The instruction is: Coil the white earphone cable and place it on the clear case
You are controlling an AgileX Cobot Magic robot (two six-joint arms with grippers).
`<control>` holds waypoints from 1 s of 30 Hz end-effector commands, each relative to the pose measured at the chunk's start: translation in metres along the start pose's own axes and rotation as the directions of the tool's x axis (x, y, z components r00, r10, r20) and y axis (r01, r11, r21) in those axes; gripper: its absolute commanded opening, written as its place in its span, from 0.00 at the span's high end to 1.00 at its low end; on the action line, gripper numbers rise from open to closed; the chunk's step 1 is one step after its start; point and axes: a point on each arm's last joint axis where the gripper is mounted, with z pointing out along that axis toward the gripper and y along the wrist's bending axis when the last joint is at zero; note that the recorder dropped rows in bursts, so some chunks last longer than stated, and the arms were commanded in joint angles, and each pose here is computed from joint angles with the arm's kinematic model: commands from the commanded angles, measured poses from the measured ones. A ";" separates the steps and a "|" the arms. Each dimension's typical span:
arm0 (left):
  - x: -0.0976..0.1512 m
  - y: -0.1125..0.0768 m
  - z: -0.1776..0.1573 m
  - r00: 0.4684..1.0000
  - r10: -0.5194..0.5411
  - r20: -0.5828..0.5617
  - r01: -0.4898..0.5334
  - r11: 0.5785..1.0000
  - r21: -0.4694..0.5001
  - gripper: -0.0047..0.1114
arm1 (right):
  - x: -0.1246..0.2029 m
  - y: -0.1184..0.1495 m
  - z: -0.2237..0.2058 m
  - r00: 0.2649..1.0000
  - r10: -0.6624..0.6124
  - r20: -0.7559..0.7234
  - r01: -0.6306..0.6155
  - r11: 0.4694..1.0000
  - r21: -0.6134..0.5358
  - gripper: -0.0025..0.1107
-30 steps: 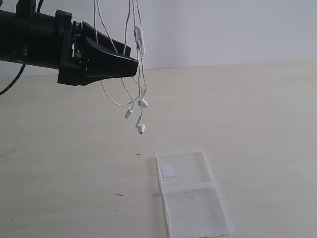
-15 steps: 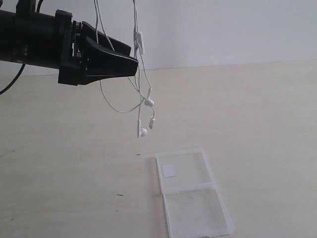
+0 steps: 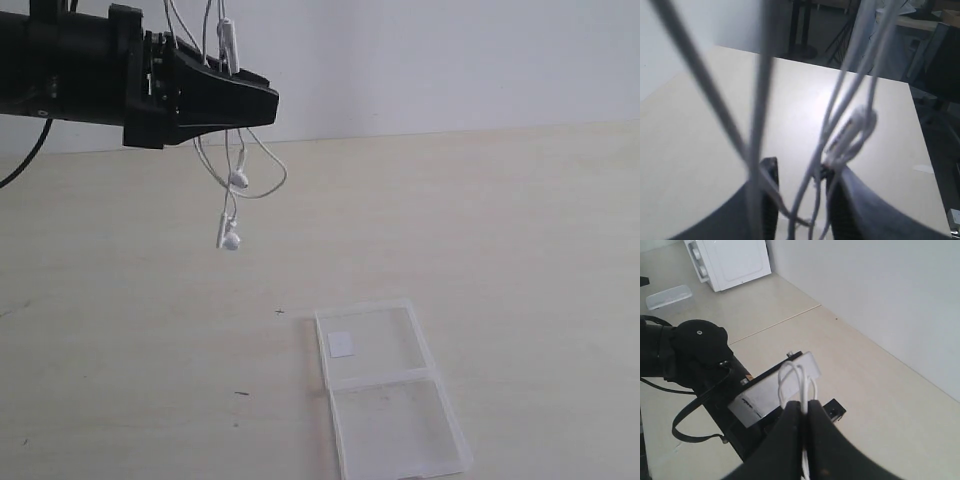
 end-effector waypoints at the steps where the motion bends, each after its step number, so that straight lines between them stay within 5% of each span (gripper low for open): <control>1: -0.001 0.001 0.000 1.000 -0.003 0.015 0.003 1.000 -0.011 0.87 | -0.004 0.001 -0.002 1.000 -0.009 0.023 0.009 1.000 0.005 0.98; 10: -0.001 0.002 0.000 1.000 0.001 0.005 -0.001 1.000 -0.024 0.90 | 0.000 -0.004 -0.002 1.000 0.006 -0.012 -0.006 0.998 0.059 0.98; 14: 0.000 0.003 0.000 1.000 0.005 -0.004 -0.005 0.999 -0.039 0.75 | -0.001 -0.004 -0.002 1.000 0.008 -0.009 -0.007 0.998 0.059 0.98; 19: 0.000 0.004 0.000 1.000 0.001 -0.005 -0.001 0.999 -0.046 0.45 | -0.001 -0.004 -0.003 1.000 0.005 -0.011 -0.004 0.998 0.062 0.98; 30: 0.005 0.008 -0.001 0.998 -0.031 -0.047 0.026 0.995 -0.096 0.42 | 0.002 -0.007 -0.003 0.999 -0.010 -0.038 0.014 0.996 0.091 0.98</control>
